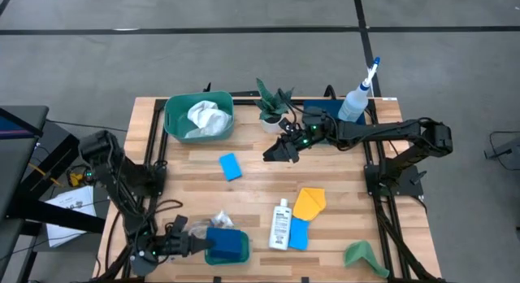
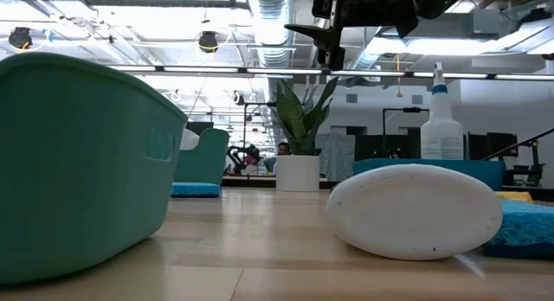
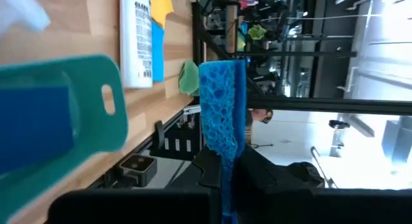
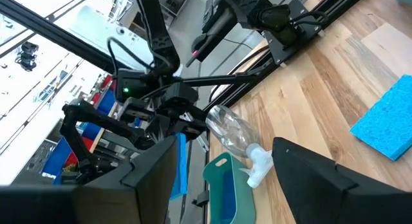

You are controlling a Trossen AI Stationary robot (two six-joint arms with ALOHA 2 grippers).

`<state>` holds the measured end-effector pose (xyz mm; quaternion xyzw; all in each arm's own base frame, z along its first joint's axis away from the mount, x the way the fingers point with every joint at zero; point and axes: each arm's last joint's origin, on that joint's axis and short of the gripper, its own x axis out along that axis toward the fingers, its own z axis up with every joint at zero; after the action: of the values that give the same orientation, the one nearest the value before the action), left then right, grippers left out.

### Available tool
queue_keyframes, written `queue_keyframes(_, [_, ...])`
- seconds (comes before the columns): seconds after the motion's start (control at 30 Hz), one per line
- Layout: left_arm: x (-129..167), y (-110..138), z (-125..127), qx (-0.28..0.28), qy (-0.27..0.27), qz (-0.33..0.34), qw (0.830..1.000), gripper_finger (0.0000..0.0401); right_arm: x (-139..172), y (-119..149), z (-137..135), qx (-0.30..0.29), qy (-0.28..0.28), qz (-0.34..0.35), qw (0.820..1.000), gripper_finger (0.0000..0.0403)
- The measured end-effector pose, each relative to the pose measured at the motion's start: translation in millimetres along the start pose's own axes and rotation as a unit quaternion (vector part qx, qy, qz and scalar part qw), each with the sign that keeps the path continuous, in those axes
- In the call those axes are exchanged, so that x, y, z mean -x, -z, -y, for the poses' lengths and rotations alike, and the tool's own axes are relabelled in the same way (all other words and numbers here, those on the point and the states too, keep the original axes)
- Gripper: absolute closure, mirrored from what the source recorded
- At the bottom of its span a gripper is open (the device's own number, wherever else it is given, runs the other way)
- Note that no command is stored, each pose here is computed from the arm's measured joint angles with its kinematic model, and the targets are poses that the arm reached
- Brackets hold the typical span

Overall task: Pick & Place Kitchen Items
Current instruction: Put the blue sponge into the bottom green bin

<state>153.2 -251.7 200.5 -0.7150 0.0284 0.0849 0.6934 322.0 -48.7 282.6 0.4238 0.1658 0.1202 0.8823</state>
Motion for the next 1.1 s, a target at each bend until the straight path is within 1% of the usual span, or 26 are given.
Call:
queue_keyframes(0.13, [1.1,10.3,-12.5,0.008,0.009,-0.001,1.000,0.0395,0.1,-0.1,0.1,0.000,0.000,0.000,1.000,0.0159])
queue_keyframes(0.33, [-0.4,18.9,-30.4,-0.001,0.006,-0.006,1.000,0.0395,0.1,0.1,0.2,0.003,0.001,-0.001,1.000,0.0159])
queue_keyframes(0.5, [-0.8,21.3,-37.6,-0.011,0.001,-0.011,1.000,0.0395,0.4,-0.3,0.5,0.003,0.001,0.000,1.000,0.0159])
queue_keyframes(0.67, [-2.2,24.2,-46.4,-0.002,-0.017,-0.036,0.999,0.0395,0.5,-0.4,0.6,0.004,0.001,0.000,1.000,0.0159])
queue_keyframes(0.93, [-4.6,22.8,-49.9,-0.001,-0.016,-0.018,1.000,0.0395,0.5,-0.4,0.6,0.004,0.002,0.001,1.000,0.0159])
queue_keyframes(1.1, [-5.3,21.1,-54.0,0.000,-0.034,-0.025,0.999,0.0395,0.4,-0.3,0.5,0.004,0.002,0.000,1.000,0.0159])
